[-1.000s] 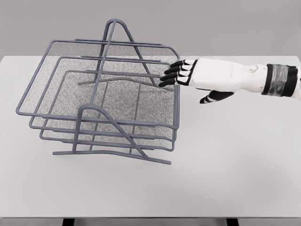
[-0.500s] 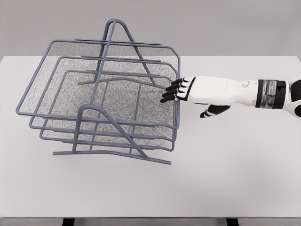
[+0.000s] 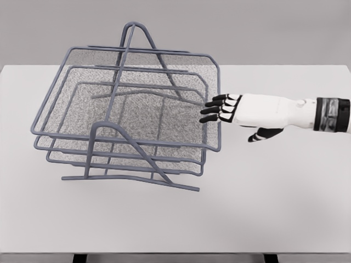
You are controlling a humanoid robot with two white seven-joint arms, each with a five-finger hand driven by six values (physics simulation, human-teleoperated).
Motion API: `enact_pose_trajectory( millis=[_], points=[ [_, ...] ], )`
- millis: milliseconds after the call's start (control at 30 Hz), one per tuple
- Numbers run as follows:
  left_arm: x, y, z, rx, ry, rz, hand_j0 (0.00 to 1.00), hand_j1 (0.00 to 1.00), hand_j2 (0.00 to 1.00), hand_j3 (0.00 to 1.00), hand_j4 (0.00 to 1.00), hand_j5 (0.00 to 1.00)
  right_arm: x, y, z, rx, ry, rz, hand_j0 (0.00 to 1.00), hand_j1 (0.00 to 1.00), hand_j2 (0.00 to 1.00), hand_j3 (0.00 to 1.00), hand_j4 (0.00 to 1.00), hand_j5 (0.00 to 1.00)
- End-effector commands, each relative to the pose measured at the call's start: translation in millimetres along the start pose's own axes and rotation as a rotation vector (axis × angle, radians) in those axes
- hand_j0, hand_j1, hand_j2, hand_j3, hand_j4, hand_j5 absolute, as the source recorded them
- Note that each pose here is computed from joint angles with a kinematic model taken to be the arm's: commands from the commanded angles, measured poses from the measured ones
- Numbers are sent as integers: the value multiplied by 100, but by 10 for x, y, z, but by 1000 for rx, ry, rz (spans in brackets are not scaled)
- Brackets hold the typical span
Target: Pull out the upper folder box with right arm
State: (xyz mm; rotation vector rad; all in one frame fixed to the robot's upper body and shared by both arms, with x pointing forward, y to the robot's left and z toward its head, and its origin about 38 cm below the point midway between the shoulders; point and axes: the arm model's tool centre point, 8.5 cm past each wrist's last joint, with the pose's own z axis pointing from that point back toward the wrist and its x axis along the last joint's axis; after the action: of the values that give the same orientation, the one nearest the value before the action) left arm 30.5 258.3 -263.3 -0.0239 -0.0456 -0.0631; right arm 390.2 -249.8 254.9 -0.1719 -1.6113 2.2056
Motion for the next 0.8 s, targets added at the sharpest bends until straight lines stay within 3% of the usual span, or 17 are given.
enact_pose_trajectory(
  millis=[0, 533, 767],
  points=[
    [1, 0, 0, 0, 0, 0, 100, 100, 100, 100, 100, 100, -22, 8, 75, 22, 23, 15, 100, 100, 100, 100, 100, 100],
    [1, 0, 0, 0, 0, 0, 100, 100, 100, 100, 100, 100, -87, 88, 412, 87, 95, 12, 100, 100, 100, 100, 100, 100],
    [1, 0, 0, 0, 0, 0, 100, 100, 100, 100, 100, 100, -120, 112, 609, 46, 147, -6, 100, 100, 100, 100, 100, 100]
  ],
)
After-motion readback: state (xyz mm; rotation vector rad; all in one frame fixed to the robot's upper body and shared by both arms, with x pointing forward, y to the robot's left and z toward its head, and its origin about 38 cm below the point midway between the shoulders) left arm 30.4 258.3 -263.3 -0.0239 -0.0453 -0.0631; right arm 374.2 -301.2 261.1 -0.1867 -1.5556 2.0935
